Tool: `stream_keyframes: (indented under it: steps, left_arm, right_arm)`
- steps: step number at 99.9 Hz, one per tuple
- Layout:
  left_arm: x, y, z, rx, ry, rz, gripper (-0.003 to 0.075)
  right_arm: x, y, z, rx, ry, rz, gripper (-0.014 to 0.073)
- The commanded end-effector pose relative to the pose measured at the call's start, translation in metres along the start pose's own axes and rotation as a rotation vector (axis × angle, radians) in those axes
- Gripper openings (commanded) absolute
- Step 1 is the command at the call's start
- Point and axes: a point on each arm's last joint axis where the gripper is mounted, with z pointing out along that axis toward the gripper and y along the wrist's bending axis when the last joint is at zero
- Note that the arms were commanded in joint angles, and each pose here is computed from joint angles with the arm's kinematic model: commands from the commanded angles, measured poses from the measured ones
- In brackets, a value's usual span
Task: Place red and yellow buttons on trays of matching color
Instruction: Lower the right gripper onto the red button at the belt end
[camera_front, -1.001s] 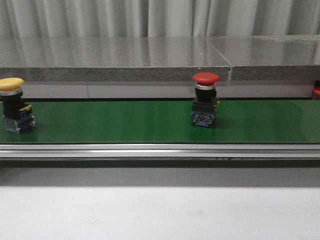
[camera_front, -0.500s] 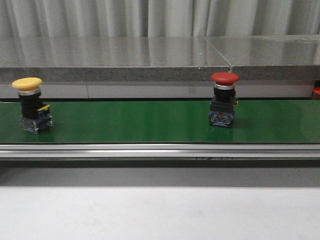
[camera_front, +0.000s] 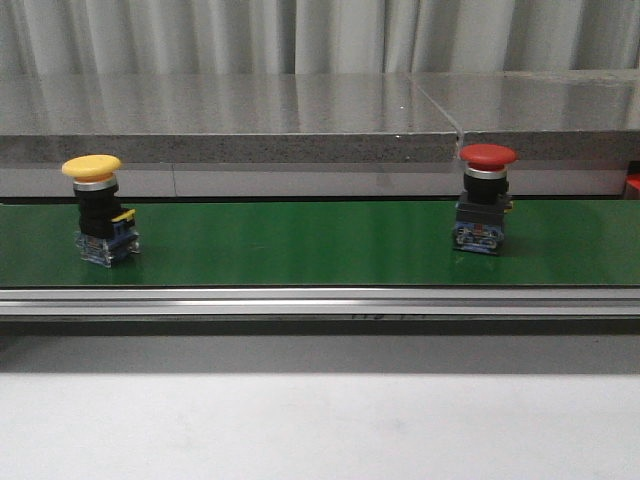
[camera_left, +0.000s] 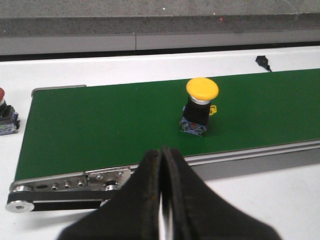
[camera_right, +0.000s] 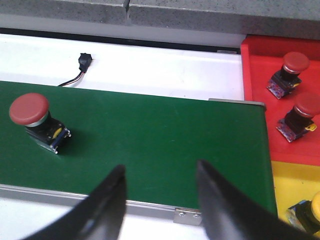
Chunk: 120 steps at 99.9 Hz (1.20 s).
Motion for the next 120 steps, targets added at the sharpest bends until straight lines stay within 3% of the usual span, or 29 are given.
stream_keyframes:
  steps: [1,5,23,37,62,85,120]
  left_arm:
    - [-0.014,-0.002,-0.004,0.017,-0.095,-0.018,-0.0019]
    - [-0.014,-0.002,-0.004,0.017,-0.095,-0.018,-0.0019]
    - [-0.014,-0.002,-0.004,0.017,-0.095,-0.018,-0.0019]
    - [-0.014,-0.002,-0.004,0.017,-0.095,-0.018,-0.0019]
    - [-0.014,-0.002,-0.004,0.017,-0.095,-0.018,-0.0019]
    - [-0.014,-0.002,-0.004,0.017,-0.095,-0.018,-0.0019]
    - [-0.014,-0.002,-0.004,0.017,-0.095,-0.018,-0.0019]
  right_arm:
    - [-0.013,-0.001,-0.005,0.019,-0.085,0.003,0.0601]
    - [-0.013,-0.001,-0.005,0.015,-0.086,0.009,0.0670]
    - [-0.017,0.002,-0.005,-0.021,-0.109,0.071,0.0635]
    - [-0.028,0.001,-0.002,-0.033,-0.093,0.045,0.0635]
    - [-0.047,0.004,0.029,-0.138,0.081,0.024,0.0635]
    - [-0.040,0.016,0.075,-0.228,0.230,-0.021,0.0635]
    - [-0.025,0.019,0.123,-0.235,0.330,-0.019,0.0635]
